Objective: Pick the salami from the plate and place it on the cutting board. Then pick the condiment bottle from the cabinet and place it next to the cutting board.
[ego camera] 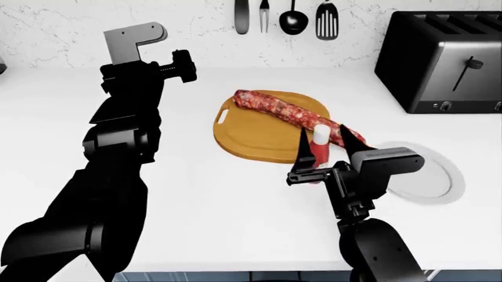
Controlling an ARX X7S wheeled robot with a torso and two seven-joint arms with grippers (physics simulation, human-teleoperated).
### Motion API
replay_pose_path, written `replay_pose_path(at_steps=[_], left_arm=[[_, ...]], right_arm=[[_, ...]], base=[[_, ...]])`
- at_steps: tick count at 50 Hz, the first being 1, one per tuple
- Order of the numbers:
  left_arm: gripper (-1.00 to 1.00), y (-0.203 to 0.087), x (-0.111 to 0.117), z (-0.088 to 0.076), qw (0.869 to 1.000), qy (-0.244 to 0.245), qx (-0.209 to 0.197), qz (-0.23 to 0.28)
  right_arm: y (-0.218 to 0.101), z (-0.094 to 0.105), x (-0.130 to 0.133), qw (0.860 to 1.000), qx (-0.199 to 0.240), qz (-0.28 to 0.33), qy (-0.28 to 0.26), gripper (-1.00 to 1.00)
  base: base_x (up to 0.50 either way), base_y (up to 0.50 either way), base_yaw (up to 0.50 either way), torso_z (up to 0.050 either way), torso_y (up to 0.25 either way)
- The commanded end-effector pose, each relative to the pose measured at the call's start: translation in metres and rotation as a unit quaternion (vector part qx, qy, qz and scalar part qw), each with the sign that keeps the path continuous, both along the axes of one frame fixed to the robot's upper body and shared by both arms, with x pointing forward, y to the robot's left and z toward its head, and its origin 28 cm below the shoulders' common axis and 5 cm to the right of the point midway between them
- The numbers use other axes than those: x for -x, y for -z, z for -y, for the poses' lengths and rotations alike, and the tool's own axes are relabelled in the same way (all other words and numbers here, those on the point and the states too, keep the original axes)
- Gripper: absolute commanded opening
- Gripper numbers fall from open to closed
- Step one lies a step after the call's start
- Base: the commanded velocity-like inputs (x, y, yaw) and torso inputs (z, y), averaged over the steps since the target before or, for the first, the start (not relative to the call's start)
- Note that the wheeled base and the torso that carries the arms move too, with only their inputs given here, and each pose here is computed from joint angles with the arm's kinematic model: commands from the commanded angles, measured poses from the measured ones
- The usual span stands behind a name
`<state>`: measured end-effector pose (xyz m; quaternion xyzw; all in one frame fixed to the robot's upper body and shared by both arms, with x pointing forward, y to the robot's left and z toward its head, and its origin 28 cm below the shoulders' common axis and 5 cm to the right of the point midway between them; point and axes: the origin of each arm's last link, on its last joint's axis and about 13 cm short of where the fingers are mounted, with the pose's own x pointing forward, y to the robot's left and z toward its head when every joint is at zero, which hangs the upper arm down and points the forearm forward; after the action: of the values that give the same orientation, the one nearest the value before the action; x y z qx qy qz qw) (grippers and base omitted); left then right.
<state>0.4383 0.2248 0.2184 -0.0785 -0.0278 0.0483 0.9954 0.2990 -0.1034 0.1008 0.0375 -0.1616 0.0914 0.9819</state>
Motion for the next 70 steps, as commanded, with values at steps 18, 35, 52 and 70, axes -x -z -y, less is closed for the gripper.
replay_pose_path(at_steps=[18, 35, 52, 70], left_arm=[[1.00, 0.000, 0.000, 0.000, 1.000, -0.001, 0.000, 0.001], [1.00, 0.000, 0.000, 0.000, 1.000, -0.001, 0.001, 0.001], [1.00, -0.042, -0.003, -0.007, 0.996, 0.016, 0.014, 0.091], [1.00, -0.084, 0.105, 0.003, 0.983, 0.108, 0.043, 0.143]], right_arm=[[0.026, -0.001, 0.018, 0.999, -0.009, -0.051, -0.013, 1.00], [0.001, 0.001, 0.054, 1.000, -0.010, -0.018, -0.023, 1.00], [-0.029, 0.005, 0.083, 0.999, -0.033, 0.025, -0.034, 1.00], [-0.048, 0.012, 0.104, 0.996, -0.061, 0.046, -0.050, 1.00]], base=[[0.00, 0.00, 0.00, -0.003, 0.000], [0.00, 0.00, 0.00, -0.001, 0.000], [0.00, 0.00, 0.00, 0.000, 0.000], [0.00, 0.00, 0.00, 0.000, 0.000]])
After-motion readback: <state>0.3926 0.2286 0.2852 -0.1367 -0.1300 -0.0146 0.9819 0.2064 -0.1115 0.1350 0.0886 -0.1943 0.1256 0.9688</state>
